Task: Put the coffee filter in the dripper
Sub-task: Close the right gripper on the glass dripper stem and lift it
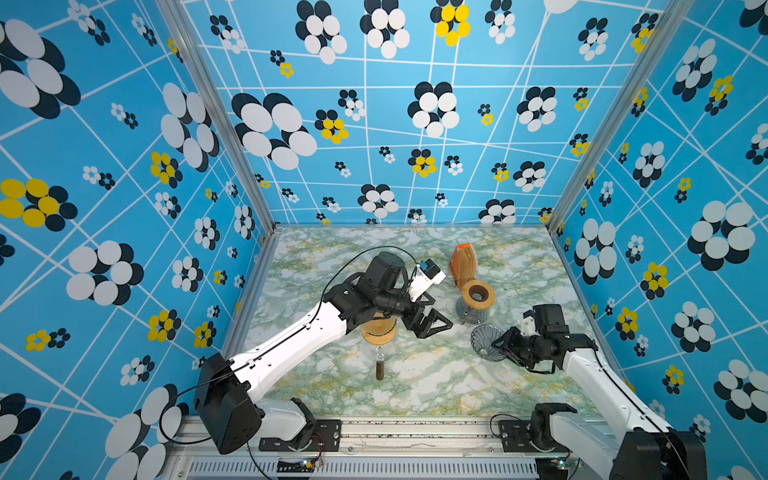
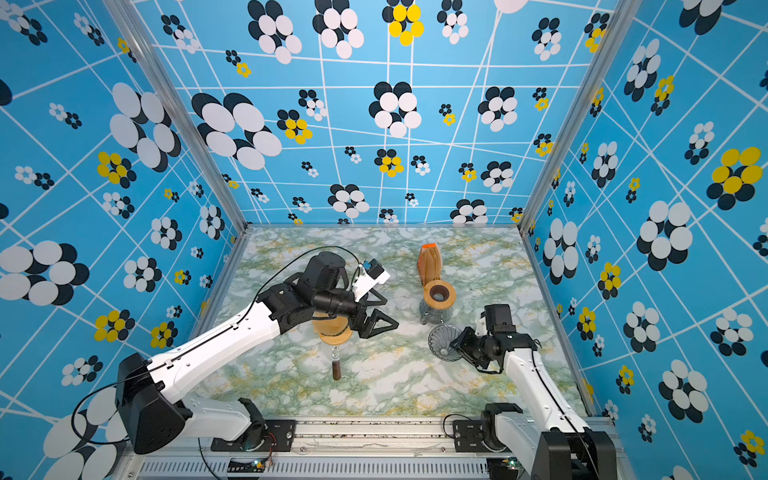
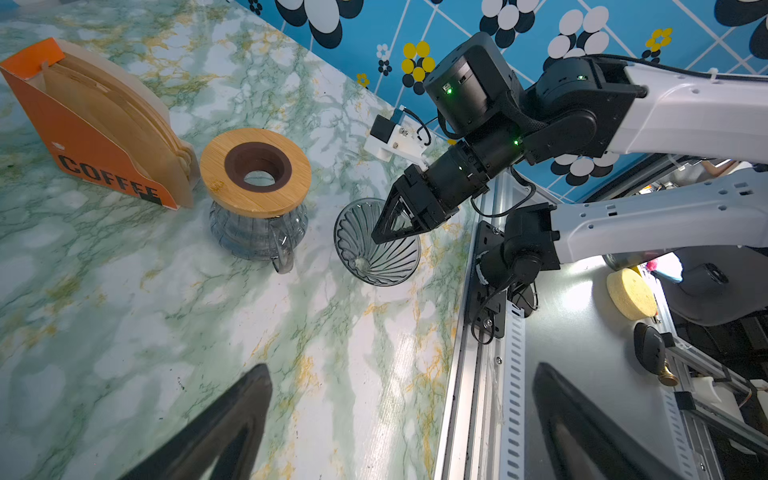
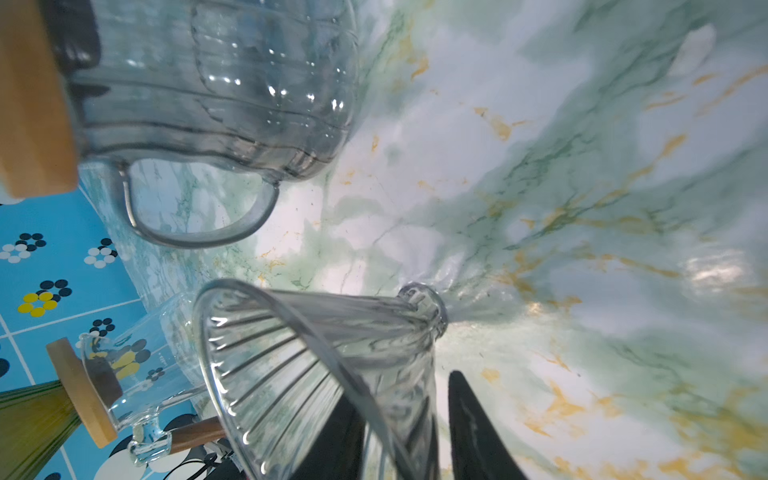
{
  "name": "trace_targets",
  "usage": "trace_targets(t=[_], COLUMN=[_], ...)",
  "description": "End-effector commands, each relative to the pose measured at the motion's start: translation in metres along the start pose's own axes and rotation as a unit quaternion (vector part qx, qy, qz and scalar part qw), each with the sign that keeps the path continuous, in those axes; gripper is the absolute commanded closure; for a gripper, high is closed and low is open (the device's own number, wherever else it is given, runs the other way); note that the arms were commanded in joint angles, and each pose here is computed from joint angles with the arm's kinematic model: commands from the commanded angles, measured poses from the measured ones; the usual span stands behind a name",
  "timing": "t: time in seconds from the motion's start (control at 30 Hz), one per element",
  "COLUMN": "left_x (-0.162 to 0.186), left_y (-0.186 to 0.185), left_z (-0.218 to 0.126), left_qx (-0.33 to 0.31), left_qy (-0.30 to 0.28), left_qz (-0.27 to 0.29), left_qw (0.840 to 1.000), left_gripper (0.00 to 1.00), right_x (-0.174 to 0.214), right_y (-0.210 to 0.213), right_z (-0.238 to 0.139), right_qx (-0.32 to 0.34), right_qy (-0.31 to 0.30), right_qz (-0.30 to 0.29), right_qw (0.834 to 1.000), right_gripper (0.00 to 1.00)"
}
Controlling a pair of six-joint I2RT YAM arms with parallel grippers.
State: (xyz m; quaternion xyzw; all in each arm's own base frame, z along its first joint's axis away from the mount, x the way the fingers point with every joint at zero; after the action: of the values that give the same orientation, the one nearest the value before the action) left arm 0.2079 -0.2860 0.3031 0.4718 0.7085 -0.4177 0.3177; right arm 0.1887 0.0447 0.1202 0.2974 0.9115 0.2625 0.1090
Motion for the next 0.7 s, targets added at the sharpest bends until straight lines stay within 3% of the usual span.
trace_targets(t=[0.0,0.67], left_x=[-0.0030,-0.0046], left_y=[-0.0022,-0.0030], left_z=[0.0000,-0.0029], left_qx=[0.002,-0.004], left_qy=[0.003,0.003], left_qz=[0.010,0.016], left_qw=[1.000,1.000], left_gripper=[0.01,0.01], right_x=[0.0026,0.0009], right_y=[-0.0017,0.0041], right_z=[0.0042,0.0009], right_qx=[0.000,-0.007], right_qy=[0.004,-0.006], right_qz=[0.003,0.000], right_qw=[1.000,1.000], right_gripper=[0.67,0.84])
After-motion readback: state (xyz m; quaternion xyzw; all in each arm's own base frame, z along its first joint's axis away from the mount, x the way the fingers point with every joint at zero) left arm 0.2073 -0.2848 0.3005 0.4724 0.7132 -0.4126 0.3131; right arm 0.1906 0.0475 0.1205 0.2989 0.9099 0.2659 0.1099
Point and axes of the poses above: each gripper's point midway between its finger pads, its own z axis out along the fingers, its own y axis along the line the jaws close on, x = y × z, the point moved 7 cm from there along -z, back along the fingers, and after that the axes turned 8 degrees about z, right-handed, at the moved point
